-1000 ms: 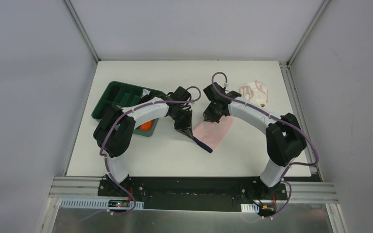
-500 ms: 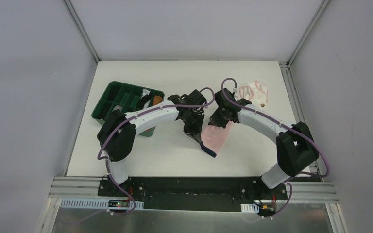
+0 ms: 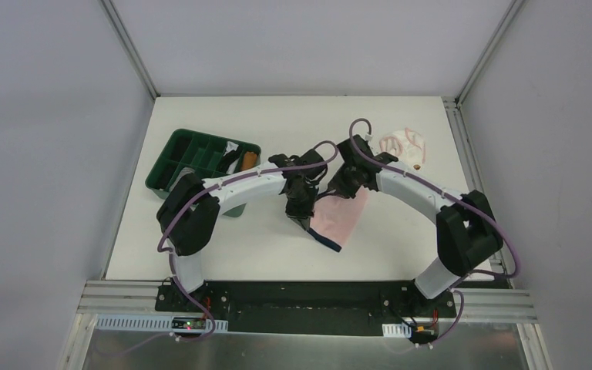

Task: Roll the underwear
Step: Fold the underwear at the center of the board.

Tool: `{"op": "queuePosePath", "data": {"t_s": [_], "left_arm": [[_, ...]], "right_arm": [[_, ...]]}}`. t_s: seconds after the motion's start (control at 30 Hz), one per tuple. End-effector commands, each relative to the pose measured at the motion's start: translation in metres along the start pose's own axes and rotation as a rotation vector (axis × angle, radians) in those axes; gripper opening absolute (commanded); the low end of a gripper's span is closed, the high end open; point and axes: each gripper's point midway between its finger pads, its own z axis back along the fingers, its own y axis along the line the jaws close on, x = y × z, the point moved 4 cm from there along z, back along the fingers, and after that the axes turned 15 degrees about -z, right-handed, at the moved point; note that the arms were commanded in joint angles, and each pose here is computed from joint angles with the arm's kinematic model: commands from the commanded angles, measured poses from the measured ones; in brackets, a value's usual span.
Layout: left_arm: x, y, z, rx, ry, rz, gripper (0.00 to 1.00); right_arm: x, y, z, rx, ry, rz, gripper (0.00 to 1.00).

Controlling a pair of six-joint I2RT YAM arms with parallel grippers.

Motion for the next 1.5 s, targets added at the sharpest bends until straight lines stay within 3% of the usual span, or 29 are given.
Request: {"op": "queuePosePath", "data": {"t_s": [0.0, 0.1, 0.17, 0.4, 0.7, 0.83, 1.03, 1.17, 1.33, 1.47], "left_arm": [[-0.024, 0.020, -0.001, 0.059, 0.080, 0.057, 0.00], [-0.024, 0.025, -0.008, 0.049, 0.089, 0.077, 0.00], [-0.023, 0.029, -0.009, 0.050, 0.083, 0.084, 0.00], [-0.016, 0.032, -0.004, 0.023, 0.052, 0.094, 0.00], [-0.013, 0.027, -0.001, -0.014, 0.040, 0.081, 0.00], [-0.014, 0.028, 0.001, -0.022, 0.039, 0.083, 0.00], [-0.013, 0.028, 0.005, -0.044, 0.027, 0.063, 0.00], [-0.011, 0.027, 0.007, -0.060, 0.023, 0.069, 0.00], [-0.010, 0.027, 0.008, -0.081, 0.013, 0.074, 0.00], [-0.011, 0.033, 0.010, -0.081, 0.006, 0.089, 0.00]], "right_arm": [[-0.005, 0.023, -0.004, 0.050, 0.040, 0.052, 0.36], [0.001, 0.026, 0.004, 0.072, 0.016, 0.049, 0.39], [0.009, 0.025, 0.011, 0.085, -0.014, 0.036, 0.36], [0.009, 0.008, -0.007, 0.024, -0.004, 0.022, 0.00], [-0.004, -0.022, -0.054, -0.106, 0.043, -0.016, 0.00], [0.004, -0.028, -0.045, -0.125, -0.015, -0.007, 0.00], [0.005, -0.008, -0.018, 0.006, -0.026, -0.069, 0.00], [-0.013, 0.012, -0.009, 0.090, 0.040, -0.111, 0.16], [-0.040, 0.031, -0.017, 0.119, 0.142, -0.123, 0.24], [-0.047, 0.033, -0.028, 0.094, 0.173, -0.137, 0.41]]}}
